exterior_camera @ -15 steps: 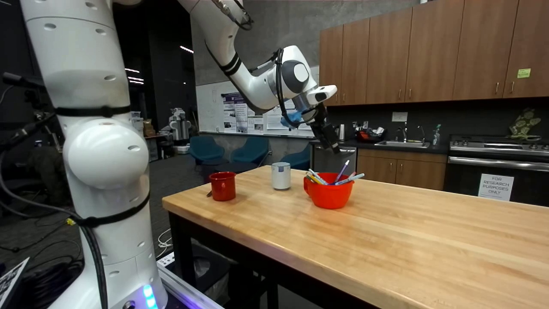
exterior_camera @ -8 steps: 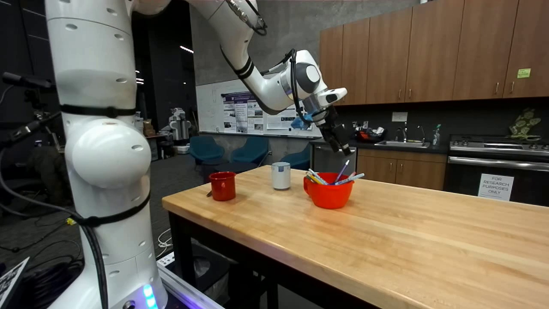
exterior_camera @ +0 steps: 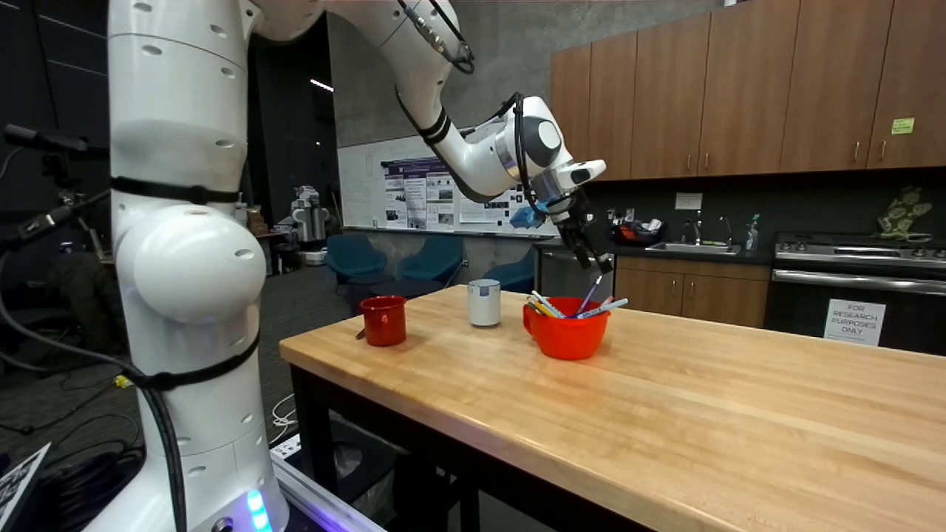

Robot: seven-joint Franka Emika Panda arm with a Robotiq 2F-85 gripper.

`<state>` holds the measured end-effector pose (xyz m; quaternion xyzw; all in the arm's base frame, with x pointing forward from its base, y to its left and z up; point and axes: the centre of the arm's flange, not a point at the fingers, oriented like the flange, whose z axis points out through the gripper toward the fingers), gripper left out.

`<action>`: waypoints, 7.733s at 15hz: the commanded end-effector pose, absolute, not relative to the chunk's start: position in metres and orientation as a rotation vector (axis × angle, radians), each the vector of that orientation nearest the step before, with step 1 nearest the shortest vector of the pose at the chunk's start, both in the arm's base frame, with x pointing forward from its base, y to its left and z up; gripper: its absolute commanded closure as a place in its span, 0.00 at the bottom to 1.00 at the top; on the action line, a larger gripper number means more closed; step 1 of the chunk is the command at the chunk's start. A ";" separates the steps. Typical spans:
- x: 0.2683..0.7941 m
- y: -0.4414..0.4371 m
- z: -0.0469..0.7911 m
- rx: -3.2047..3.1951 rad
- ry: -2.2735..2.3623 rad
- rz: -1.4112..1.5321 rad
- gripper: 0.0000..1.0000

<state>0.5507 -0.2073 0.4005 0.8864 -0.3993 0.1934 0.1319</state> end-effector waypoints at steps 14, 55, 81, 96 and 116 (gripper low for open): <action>0.554 -0.234 0.396 2.560 -1.173 0.524 0.00; 0.588 -0.239 0.394 2.590 -1.152 0.217 0.98; 0.519 -0.140 0.492 2.813 -0.910 0.846 0.98; 0.499 -0.084 0.460 3.008 -0.574 0.875 0.98; 0.510 -0.061 0.427 3.034 -0.314 1.067 0.98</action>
